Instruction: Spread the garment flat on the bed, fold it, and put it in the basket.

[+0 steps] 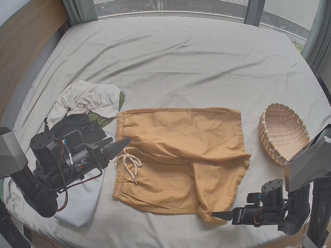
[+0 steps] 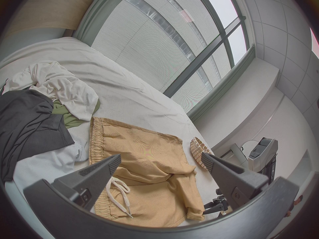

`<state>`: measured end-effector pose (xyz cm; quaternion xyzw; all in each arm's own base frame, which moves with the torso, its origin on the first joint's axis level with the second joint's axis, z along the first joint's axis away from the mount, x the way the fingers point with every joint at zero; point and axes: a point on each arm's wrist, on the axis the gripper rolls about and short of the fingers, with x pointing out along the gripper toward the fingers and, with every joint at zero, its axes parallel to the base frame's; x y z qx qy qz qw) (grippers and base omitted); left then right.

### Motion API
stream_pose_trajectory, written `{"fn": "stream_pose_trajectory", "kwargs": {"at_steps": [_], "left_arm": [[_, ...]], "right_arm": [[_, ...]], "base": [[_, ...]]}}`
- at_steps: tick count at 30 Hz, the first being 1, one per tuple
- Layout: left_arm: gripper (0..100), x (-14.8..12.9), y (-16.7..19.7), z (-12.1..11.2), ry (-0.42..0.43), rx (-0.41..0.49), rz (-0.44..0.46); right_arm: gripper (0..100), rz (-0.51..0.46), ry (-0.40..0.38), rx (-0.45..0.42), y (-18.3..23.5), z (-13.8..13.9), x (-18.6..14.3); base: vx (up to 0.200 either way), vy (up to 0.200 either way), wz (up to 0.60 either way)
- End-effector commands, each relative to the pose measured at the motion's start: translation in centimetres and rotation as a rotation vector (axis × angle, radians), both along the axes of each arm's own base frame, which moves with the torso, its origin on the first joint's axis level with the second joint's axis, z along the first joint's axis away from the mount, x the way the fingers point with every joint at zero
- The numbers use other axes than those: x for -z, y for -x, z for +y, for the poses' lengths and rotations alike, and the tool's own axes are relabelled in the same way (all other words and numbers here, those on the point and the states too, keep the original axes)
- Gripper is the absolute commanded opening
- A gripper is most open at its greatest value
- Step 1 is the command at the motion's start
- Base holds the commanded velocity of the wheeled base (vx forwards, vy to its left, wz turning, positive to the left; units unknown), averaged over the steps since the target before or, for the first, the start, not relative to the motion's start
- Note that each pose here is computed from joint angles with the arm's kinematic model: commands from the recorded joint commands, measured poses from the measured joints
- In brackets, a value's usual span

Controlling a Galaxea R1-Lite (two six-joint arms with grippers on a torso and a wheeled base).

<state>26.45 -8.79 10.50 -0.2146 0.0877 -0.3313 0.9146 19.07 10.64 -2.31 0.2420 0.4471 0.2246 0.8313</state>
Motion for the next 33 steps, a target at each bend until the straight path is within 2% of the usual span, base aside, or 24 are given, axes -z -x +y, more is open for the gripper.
{"fn": "stream_pose_trajectory", "kwargs": {"at_steps": [1, 2, 8, 13, 16, 21, 27, 33], "left_arm": [[100, 0.0, 0.0, 0.0, 0.0, 0.0, 0.0], [100, 0.0, 0.0, 0.0, 0.0, 0.0, 0.0], [100, 0.0, 0.0, 0.0, 0.0, -0.001, 0.0], [100, 0.2, -0.1, 0.1, -0.001, -0.003, 0.006], [100, 0.2, -0.1, 0.1, -0.002, -0.004, 0.009], [100, 0.5, -0.1, 0.6, -0.005, -0.021, 0.021], [100, 1.7, 0.3, 1.4, -0.019, -0.046, 0.084], [100, 3.2, 1.0, 3.8, -0.028, -0.114, 0.171]], "right_arm": [[100, 0.024, 0.011, -0.002, 0.4, -0.2, 0.2], [0, 0.026, 0.012, -0.002, 0.4, -0.2, 0.2], [0, 0.031, -0.007, 0.023, 0.4, -0.2, -0.1], [0, -0.002, -0.03, 0.043, 0.2, -0.4, -1.0], [0, -0.048, -0.011, 0.104, 0.0, -1.0, -2.1], [0, -0.044, 0.024, 0.143, -0.2, -2.4, -2.3], [0, -0.064, 0.06, 0.193, -0.7, -4.1, -2.2], [0, -0.06, 0.064, 0.201, -0.5, -4.4, -2.7]], "base": [[0.0, 0.0, 0.0], [0.0, 0.0, 0.0], [0.0, 0.0, 0.0], [0.0, 0.0, 0.0], [0.0, 0.0, 0.0], [0.0, 0.0, 0.0], [0.0, 0.0, 0.0], [0.0, 0.0, 0.0]]}}
